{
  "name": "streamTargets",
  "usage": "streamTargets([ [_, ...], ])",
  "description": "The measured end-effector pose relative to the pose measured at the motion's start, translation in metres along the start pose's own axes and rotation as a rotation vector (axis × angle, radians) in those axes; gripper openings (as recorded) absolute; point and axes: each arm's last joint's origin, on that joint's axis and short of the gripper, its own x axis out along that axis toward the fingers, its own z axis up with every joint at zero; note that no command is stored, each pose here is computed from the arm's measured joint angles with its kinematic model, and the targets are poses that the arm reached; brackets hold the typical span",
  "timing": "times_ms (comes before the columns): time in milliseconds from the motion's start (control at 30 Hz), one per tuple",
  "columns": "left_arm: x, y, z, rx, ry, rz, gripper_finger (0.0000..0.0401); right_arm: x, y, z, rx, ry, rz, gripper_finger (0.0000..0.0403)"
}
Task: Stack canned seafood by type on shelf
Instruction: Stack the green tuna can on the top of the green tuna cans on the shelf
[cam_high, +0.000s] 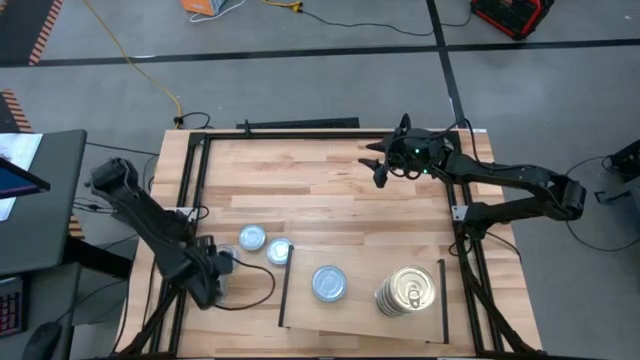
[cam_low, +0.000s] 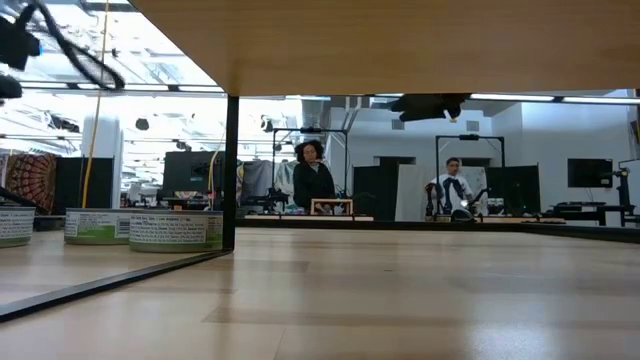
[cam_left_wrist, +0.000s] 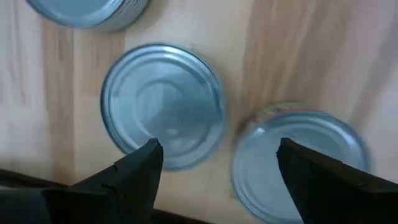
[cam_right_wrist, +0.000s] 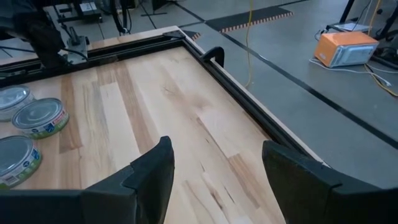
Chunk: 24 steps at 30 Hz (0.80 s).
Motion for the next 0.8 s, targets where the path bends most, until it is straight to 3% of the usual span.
streamTargets([
  [167, 0.025, -0.013, 0.003, 0.096, 0.057, 0.127, 0.03, 0.0, 0.0, 0.0, 0.0, -0.003, 0.0, 0.027],
  [367, 0.048, -0.006, 0.015, 0.076, 0.031, 0.359, 0.0299, 0.0, 0.0, 0.0, 0.0, -0.005, 0.0, 0.027],
  [500, 0.056, 0.008, 0.033, 0.055, -0.079, 0.483, 0.0299, 0.0, 0.001, 0.0, 0.002, -0.005, 0.03, 0.027],
  [633, 0.06, 0.037, 0.048, -0.049, -0.141, 0.668, 0.0299, 0.0, 0.004, 0.0, 0.014, 0.0, 0.064, 0.027],
  [800, 0.035, 0.062, 0.051, -0.11, -0.129, 0.862, 0.0299, 0.0, 0.01, -0.002, 0.008, 0.02, 0.087, 0.027],
])
